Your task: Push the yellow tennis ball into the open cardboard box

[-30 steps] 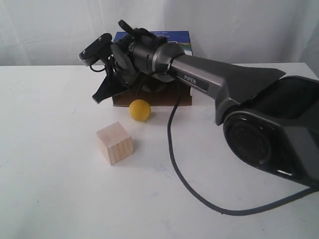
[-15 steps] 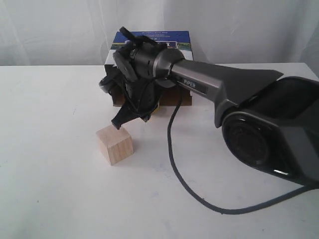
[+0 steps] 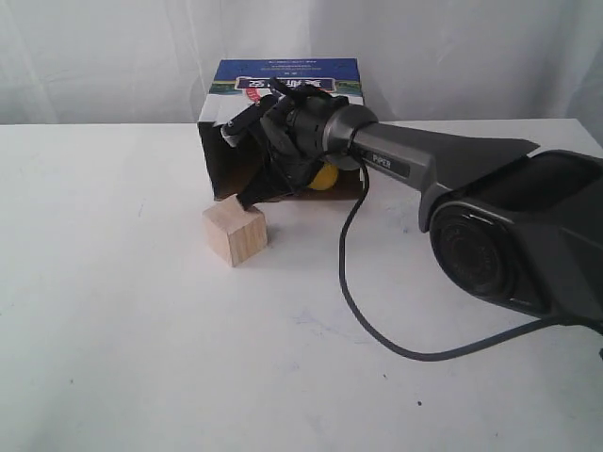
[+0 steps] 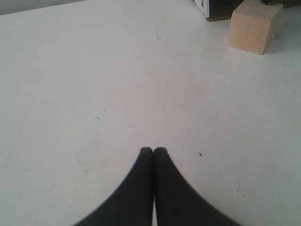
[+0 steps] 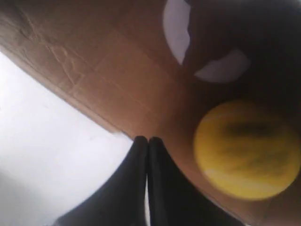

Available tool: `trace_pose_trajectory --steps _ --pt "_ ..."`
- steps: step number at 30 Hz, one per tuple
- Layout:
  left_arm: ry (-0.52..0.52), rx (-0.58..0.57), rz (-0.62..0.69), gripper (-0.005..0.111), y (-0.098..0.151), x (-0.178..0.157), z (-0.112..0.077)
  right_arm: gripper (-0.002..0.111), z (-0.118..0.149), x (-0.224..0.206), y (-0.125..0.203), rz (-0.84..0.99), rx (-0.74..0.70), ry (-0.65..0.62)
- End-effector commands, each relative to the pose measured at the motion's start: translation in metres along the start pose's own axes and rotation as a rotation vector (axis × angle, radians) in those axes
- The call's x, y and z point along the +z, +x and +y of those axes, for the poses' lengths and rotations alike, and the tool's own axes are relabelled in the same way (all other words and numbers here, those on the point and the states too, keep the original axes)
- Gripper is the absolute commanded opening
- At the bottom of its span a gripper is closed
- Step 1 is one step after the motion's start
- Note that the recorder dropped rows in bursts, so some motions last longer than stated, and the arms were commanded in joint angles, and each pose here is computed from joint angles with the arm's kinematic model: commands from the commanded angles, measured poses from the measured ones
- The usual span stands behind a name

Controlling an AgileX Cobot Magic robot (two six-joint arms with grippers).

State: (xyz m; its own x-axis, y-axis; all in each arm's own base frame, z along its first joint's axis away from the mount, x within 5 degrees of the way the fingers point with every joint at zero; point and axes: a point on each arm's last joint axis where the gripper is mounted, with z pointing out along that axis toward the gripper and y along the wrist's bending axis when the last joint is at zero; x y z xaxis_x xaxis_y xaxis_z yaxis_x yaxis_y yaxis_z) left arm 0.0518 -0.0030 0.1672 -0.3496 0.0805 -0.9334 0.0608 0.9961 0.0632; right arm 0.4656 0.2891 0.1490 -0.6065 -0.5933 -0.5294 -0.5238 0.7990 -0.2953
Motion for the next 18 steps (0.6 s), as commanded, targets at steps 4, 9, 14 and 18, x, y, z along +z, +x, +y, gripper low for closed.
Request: trace_pose_trajectory --steps 4,9,14,18 --pt "0.004 -0.006 -0.001 0.0 0.001 0.0 0.0 0.0 -0.021 -0.041 -0.012 0.024 -0.026 0.04" --pt "0.004 -0.006 -0.001 0.0 0.001 0.0 0.0 0.0 -0.026 -0.052 -0.011 0.072 -0.053 0.052" --pt "0.004 -0.006 -0.001 0.0 0.001 0.0 0.0 0.0 -0.025 -0.054 -0.001 0.176 -0.038 0.043" --pt "0.004 -0.006 -0.001 0.0 0.001 0.0 0.0 0.0 -0.025 -0.058 0.015 0.36 -0.023 0.034"
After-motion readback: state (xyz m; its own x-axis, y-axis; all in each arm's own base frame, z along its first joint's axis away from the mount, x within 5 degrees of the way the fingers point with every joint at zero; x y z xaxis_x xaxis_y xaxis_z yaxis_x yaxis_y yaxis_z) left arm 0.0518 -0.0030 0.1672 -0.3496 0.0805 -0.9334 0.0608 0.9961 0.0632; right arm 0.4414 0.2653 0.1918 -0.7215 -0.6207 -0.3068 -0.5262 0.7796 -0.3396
